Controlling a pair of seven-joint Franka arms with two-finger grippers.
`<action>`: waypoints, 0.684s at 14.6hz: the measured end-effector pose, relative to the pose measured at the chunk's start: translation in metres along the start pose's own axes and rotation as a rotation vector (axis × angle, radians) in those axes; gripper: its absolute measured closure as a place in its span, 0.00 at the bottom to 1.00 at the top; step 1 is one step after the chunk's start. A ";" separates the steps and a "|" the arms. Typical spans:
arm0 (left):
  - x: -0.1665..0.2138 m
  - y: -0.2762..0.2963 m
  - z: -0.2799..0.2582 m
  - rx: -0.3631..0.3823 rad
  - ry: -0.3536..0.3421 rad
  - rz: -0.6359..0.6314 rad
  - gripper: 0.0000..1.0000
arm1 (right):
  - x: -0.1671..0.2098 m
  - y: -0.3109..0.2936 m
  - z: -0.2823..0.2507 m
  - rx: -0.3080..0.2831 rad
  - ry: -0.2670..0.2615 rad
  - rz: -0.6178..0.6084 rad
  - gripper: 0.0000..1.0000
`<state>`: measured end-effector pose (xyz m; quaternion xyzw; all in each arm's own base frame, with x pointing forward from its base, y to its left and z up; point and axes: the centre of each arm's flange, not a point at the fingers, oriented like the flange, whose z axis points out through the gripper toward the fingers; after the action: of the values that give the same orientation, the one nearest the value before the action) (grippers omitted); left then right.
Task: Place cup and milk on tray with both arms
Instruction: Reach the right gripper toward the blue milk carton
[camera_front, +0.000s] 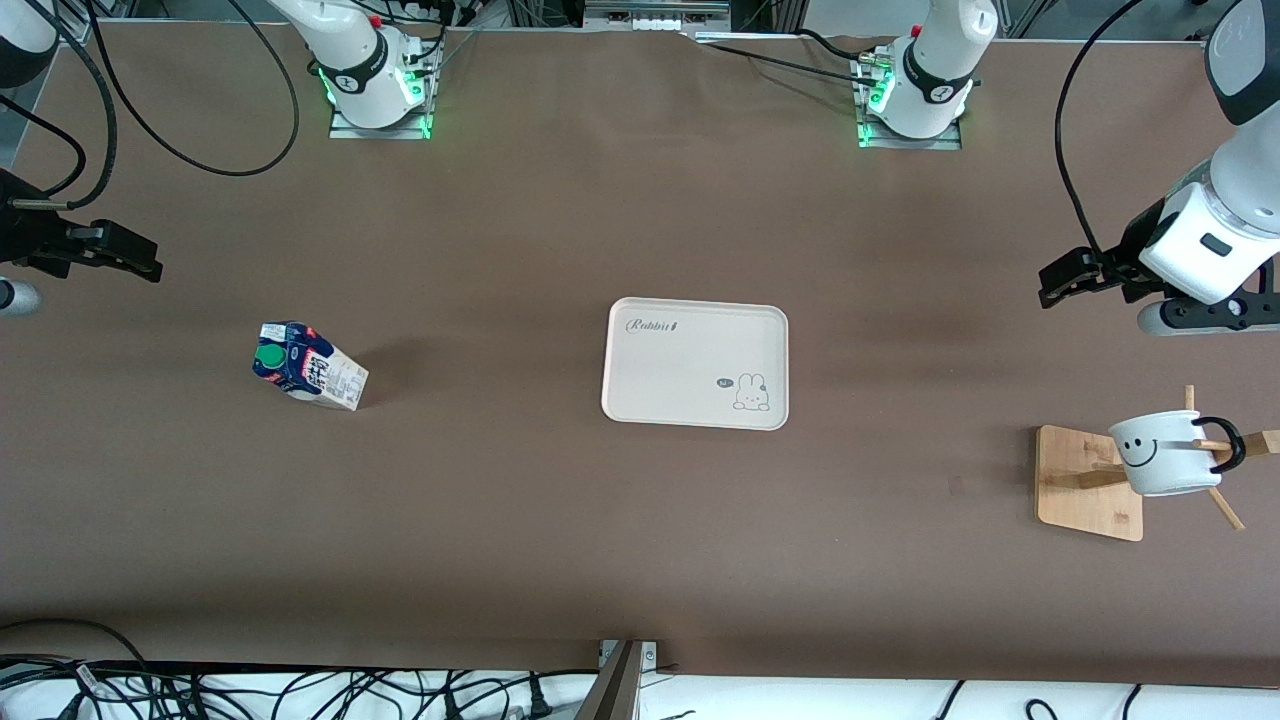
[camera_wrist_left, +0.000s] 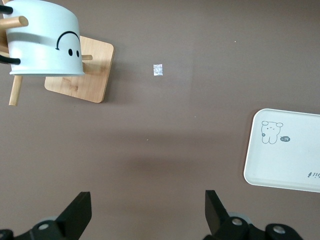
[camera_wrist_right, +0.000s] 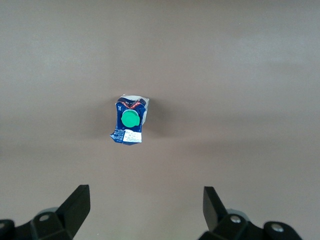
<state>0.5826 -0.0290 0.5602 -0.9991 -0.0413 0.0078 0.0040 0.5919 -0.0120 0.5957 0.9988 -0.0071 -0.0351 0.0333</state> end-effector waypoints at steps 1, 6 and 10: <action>0.000 0.000 0.000 0.000 0.000 0.000 0.00 | 0.000 0.000 0.000 0.000 0.000 0.000 0.00; 0.000 -0.002 0.000 0.000 0.000 -0.004 0.00 | -0.002 0.000 0.001 0.000 -0.016 0.002 0.00; 0.000 -0.003 0.000 0.000 0.001 -0.006 0.00 | -0.002 0.000 0.002 0.000 -0.017 0.003 0.00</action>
<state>0.5829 -0.0257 0.5604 -0.9990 -0.0441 0.0076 0.0041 0.5900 -0.0119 0.5941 0.9985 -0.0091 -0.0436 0.0334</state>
